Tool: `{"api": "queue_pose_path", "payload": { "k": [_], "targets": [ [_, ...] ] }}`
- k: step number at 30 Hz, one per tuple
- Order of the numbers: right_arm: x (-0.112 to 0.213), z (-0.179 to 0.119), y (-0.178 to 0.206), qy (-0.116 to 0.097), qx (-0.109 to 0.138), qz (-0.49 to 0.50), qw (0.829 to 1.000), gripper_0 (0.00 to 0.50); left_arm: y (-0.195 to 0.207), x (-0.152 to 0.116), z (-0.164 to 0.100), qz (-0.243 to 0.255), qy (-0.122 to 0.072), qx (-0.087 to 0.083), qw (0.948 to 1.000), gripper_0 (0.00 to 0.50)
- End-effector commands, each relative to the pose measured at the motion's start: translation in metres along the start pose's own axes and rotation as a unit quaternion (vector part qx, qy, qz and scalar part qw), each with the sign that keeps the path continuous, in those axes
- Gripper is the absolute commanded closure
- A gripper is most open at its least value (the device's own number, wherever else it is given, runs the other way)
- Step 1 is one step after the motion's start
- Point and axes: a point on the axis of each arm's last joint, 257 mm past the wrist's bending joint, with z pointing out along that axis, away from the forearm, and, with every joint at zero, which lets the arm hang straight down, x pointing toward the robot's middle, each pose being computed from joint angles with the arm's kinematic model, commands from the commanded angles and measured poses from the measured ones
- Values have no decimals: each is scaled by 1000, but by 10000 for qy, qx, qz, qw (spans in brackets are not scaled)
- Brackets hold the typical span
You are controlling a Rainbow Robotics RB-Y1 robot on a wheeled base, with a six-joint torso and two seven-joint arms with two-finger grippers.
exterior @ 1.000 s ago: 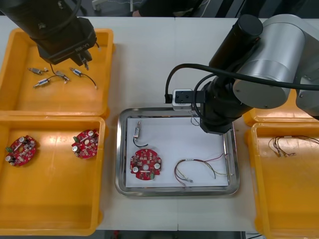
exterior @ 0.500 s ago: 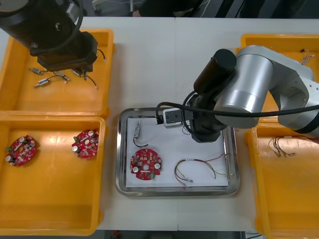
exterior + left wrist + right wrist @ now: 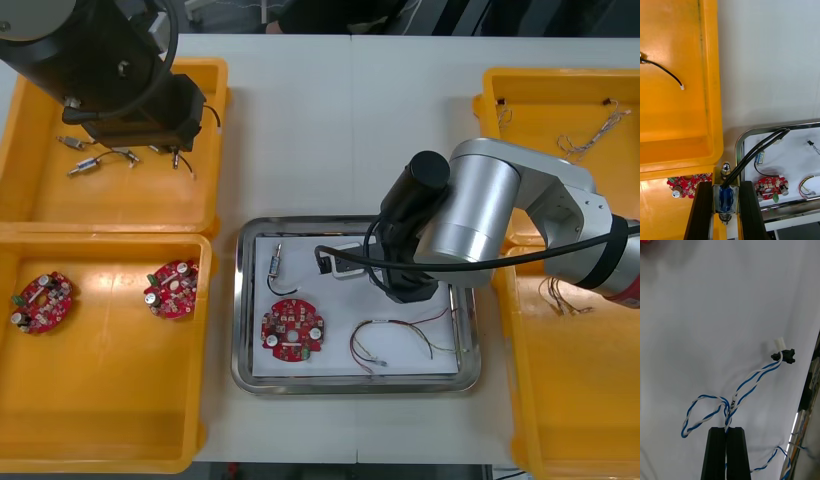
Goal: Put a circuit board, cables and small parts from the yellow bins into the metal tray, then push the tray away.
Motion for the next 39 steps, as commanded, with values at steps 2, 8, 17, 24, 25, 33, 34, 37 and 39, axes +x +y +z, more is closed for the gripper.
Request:
{"api": "queue_pose_path", "payload": {
  "k": [2, 8, 17, 24, 25, 33, 34, 37, 39],
  "targets": [
    [13, -1, -11, 111, 72, -3, 9999, 500, 11, 3, -4, 595, -55, -243, 9979, 500],
    [14, -2, -13, 133, 95, 53, 9999, 395, 11, 4, -4, 676, -55, -254, 9974, 500],
    [15, -8, -18, 180, 216, 72, 9996, 0, 11, 4, -4, 716, -44, -241, 9971, 500],
    [17, -33, -22, 262, 139, 286, 9992, 0, 11, 5, -3, 712, -23, -239, 9972, 500],
    [17, -39, -22, 247, 88, 325, 9991, 0, 11, 5, -3, 712, -23, -239, 9972, 500],
    [17, -87, -13, 312, -86, 741, 9967, 0, 13, 7, -1, 712, 3, -243, 9972, 500],
    [18, -95, -12, 344, -61, 840, 9959, 0, 13, 7, -1, 711, 10, -252, 9972, 500],
    [26, -113, -9, 477, 8, 1089, 9929, 0, 14, 8, 0, 707, 21, -245, 9972, 500],
    [33, -121, -6, 597, 33, 1254, 9903, 0, 13, 8, -1, 716, 20, -241, 9971, 500]
  ]
}}
